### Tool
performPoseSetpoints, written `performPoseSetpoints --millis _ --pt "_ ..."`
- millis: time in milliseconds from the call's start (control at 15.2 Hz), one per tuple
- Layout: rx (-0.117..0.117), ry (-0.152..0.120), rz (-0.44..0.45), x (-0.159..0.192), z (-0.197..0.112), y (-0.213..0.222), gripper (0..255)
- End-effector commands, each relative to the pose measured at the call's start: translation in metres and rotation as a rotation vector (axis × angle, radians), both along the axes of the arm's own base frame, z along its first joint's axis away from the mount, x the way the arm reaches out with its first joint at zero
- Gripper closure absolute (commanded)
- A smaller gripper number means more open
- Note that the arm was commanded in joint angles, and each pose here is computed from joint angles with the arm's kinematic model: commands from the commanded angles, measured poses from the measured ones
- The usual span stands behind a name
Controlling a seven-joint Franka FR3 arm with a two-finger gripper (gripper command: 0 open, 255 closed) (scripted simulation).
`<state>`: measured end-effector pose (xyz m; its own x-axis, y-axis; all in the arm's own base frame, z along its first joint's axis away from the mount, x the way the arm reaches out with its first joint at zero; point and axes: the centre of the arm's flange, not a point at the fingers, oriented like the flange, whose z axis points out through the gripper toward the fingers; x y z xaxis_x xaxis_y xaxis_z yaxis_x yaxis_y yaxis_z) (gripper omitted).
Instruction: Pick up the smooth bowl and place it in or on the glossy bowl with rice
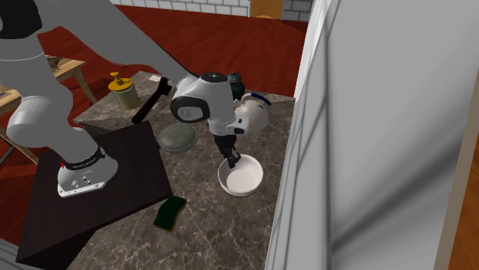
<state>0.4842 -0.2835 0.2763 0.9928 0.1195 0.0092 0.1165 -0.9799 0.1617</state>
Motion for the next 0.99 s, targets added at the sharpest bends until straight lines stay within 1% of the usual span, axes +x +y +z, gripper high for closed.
performPoseSetpoints --millis 0,924 --pt "0.0 0.0 0.0 0.0 0.009 0.0 255" --pt "0.0 0.0 0.0 0.0 0.08 0.0 255"
